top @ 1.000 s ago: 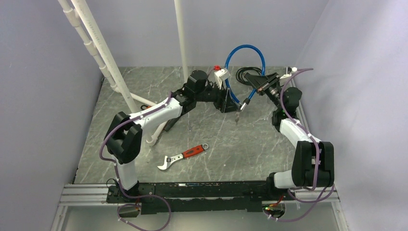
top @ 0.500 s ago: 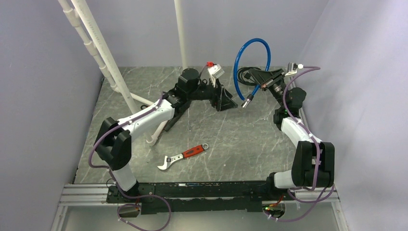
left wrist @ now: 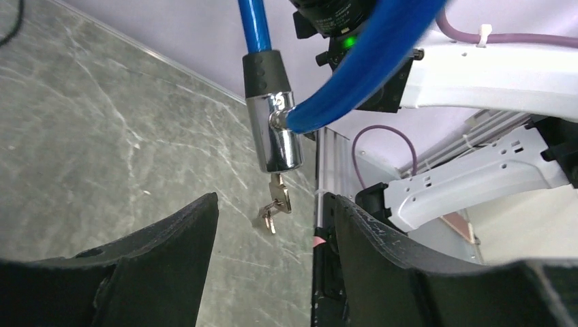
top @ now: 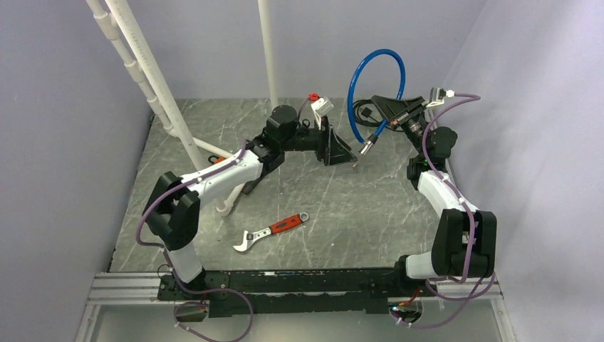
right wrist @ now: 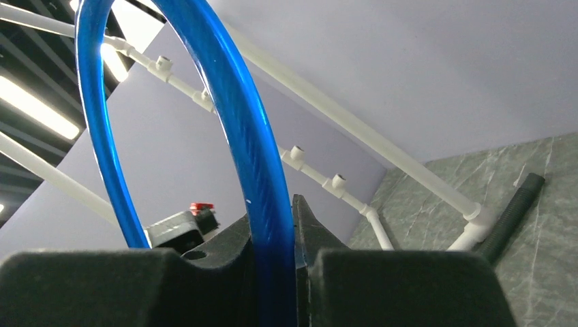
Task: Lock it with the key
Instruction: Lock the lock.
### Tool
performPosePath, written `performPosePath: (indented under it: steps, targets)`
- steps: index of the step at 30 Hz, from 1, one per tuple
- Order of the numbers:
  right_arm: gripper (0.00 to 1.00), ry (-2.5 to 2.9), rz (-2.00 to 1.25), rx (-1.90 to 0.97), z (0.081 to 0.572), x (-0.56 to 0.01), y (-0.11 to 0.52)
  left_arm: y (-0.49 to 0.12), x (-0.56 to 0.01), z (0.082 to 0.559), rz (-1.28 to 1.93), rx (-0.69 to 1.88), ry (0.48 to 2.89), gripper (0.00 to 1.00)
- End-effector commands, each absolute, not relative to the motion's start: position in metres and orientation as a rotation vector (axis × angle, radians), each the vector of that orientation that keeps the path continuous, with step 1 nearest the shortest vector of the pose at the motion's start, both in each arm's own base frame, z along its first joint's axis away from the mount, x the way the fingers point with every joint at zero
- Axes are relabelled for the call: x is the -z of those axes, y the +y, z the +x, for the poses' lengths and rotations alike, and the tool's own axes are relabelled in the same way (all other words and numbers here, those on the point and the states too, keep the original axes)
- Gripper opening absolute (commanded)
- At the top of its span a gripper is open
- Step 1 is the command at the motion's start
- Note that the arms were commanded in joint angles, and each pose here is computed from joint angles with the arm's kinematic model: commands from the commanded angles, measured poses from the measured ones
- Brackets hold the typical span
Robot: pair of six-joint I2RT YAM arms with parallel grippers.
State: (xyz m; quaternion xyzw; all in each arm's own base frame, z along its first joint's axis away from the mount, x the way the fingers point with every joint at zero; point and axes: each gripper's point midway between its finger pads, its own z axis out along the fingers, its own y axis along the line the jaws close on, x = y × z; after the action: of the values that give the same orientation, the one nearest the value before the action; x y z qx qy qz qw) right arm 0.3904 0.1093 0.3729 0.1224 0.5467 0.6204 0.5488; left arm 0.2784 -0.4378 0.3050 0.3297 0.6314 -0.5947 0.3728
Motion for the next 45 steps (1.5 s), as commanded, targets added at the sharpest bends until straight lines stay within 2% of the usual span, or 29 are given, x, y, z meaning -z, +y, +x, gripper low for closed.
performPosePath:
  steps: [1, 5, 17, 19, 21, 23, 29, 36, 45]
  targets:
    - [0.0, 1.161, 0.173, -1.465, 0.376, -0.421, 0.108, -0.449, -0.319, 0.268, 0.859, 1.623, 1.581, 0.68]
    - [0.0, 1.156, 0.171, -1.469, 0.375, -0.423, 0.108, -0.454, -0.306, 0.271, 0.815, 1.65, 1.66, 0.67]
    - [0.0, 1.16, 0.163, -1.477, 0.373, -0.42, 0.109, -0.455, -0.317, 0.271, 0.801, 1.675, 1.611, 0.56]
    - [0.0, 1.158, 0.159, -1.479, 0.371, -0.42, 0.11, -0.455, -0.317, 0.27, 0.798, 1.687, 1.608, 0.48]
    - [0.0, 1.155, 0.157, -1.483, 0.371, -0.421, 0.11, -0.456, -0.319, 0.268, 0.8, 1.706, 1.603, 0.31]
    - [0.0, 1.152, 0.153, -1.485, 0.37, -0.422, 0.11, -0.455, -0.321, 0.263, 0.815, 1.739, 1.591, 0.19]
    - [0.0, 1.129, 0.13, -1.495, 0.366, -0.426, 0.111, -0.456, -0.333, 0.249, 0.838, 1.9, 1.55, 0.0]
    - [0.0, 1.083, 0.112, -1.506, 0.36, -0.435, 0.109, -0.457, -0.344, 0.239, 0.82, 2.085, 1.534, 0.0]
    - [0.0, 1.045, 0.114, -1.506, 0.354, -0.442, 0.1, -0.46, -0.349, 0.229, 0.827, 2.183, 1.519, 0.0]
